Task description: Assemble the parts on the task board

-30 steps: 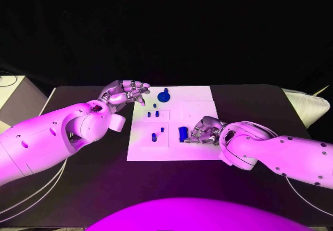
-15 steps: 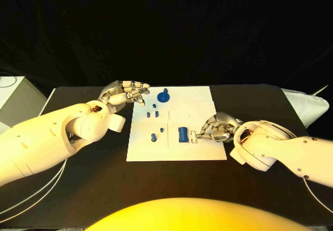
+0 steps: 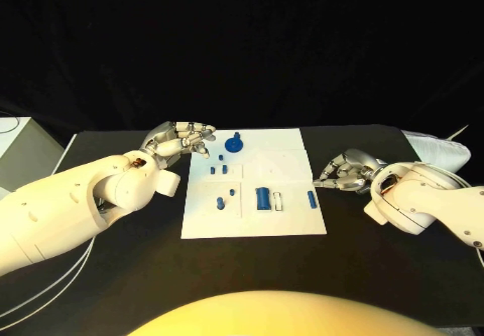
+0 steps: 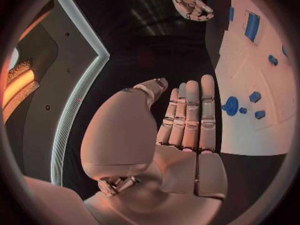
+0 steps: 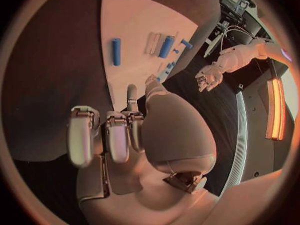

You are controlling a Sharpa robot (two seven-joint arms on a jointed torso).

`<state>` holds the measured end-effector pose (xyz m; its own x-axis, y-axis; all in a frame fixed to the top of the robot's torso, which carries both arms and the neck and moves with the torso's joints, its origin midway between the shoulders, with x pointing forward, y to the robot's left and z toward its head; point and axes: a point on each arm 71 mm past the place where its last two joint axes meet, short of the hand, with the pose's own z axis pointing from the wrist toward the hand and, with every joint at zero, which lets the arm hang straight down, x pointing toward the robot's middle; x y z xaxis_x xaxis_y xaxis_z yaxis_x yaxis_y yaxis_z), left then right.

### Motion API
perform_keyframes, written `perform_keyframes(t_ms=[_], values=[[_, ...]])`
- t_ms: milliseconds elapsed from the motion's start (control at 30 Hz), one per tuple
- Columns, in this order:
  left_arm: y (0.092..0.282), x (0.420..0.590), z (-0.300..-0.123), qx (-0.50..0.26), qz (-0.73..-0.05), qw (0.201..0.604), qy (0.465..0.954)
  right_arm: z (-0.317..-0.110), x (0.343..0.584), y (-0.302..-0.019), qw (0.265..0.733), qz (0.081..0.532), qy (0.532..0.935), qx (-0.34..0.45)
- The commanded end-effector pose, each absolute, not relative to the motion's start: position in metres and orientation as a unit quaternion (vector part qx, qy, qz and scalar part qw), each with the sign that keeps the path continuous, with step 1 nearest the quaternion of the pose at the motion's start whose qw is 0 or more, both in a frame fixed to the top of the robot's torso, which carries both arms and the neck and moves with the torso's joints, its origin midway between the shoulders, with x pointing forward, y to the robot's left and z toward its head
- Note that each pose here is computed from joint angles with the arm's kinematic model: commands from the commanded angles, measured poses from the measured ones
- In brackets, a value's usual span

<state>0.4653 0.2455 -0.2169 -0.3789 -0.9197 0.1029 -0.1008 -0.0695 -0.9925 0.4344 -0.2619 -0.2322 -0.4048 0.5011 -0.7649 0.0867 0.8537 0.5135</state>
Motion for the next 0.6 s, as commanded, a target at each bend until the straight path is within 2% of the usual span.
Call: perform_keyframes(t_ms=[33, 267, 600], values=[[0.243, 0.465, -0.215, -0.429, -0.599, 0.343, 0.583, -0.239, 0.433, -0.265, 0.508, 0.162, 0.834, 0.141], [0.242, 0.465, -0.216, -0.429, -0.600, 0.342, 0.583, -0.250, 0.430, -0.264, 0.510, 0.128, 0.840, 0.132], [0.243, 0.464, -0.216, -0.429, -0.600, 0.340, 0.584, -0.264, 0.427, -0.254, 0.508, 0.119, 0.841, 0.143]])
